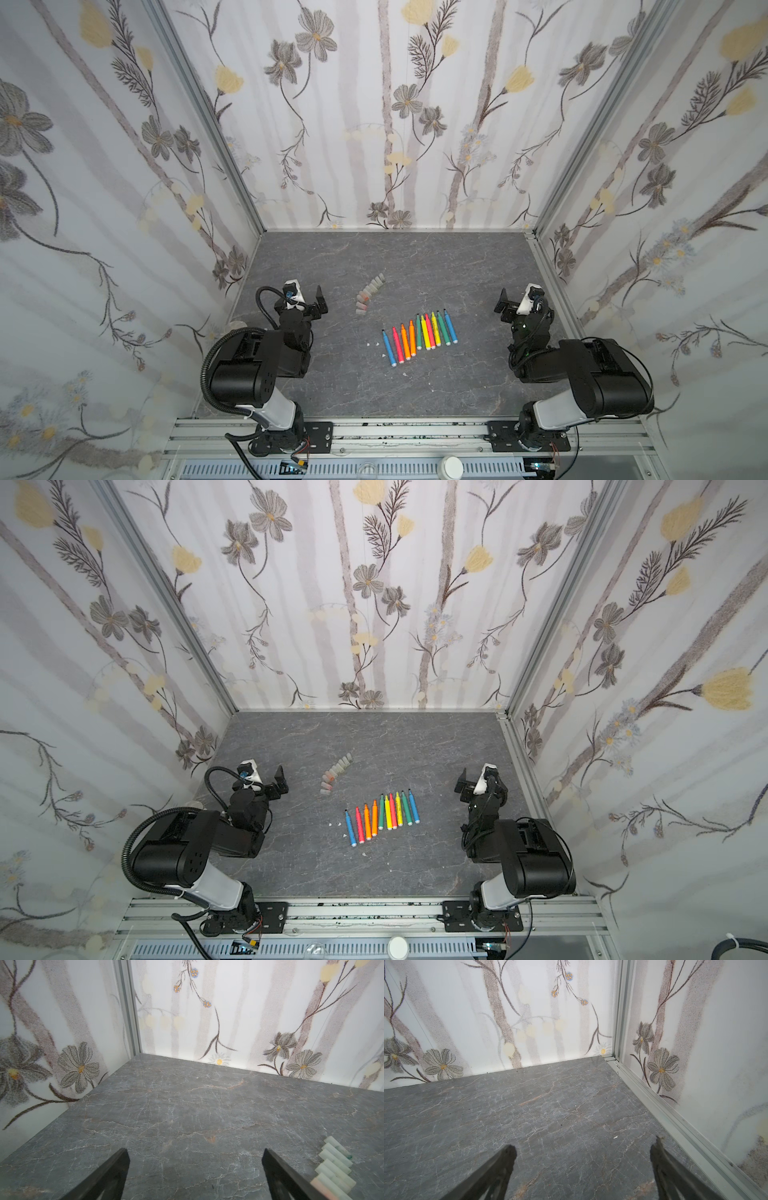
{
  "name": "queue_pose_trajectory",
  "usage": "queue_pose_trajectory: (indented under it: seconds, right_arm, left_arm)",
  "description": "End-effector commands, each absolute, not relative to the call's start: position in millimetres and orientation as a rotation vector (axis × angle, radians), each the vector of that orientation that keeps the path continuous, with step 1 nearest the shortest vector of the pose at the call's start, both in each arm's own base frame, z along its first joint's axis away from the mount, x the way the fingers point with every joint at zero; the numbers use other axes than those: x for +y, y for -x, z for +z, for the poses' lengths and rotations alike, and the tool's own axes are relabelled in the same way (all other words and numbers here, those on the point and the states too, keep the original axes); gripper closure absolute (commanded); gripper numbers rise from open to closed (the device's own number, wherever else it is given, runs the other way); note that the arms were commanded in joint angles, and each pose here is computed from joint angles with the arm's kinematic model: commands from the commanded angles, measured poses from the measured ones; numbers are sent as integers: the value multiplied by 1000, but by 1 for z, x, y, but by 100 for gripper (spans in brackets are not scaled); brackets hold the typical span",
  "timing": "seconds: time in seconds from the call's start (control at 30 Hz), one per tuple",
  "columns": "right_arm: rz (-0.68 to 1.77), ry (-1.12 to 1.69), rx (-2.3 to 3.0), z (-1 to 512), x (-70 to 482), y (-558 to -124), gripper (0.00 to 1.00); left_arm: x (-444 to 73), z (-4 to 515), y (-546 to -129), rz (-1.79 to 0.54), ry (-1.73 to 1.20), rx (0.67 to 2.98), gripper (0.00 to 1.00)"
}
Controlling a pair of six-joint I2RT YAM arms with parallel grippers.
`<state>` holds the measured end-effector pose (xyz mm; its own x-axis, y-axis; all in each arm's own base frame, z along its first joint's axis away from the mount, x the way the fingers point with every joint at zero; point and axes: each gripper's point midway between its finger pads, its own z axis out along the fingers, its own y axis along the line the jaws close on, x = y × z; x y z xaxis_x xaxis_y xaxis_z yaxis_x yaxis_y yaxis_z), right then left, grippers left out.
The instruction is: Open the pen caps
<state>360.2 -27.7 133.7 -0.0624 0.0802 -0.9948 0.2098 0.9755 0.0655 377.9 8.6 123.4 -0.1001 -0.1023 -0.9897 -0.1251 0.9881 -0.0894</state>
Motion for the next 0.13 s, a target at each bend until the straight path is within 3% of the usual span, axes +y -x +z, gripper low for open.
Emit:
queue_pose_trajectory:
  seconds: [0.0,0.1]
  right_arm:
    - [-119,-215,1618,138,-28,-362,0]
    - [-119,-213,1619,138,-27,-362,0]
  left_arm:
    - [6,129,-381,-1,150,1656,0]
    - [7,129,-380,3,156,1656,0]
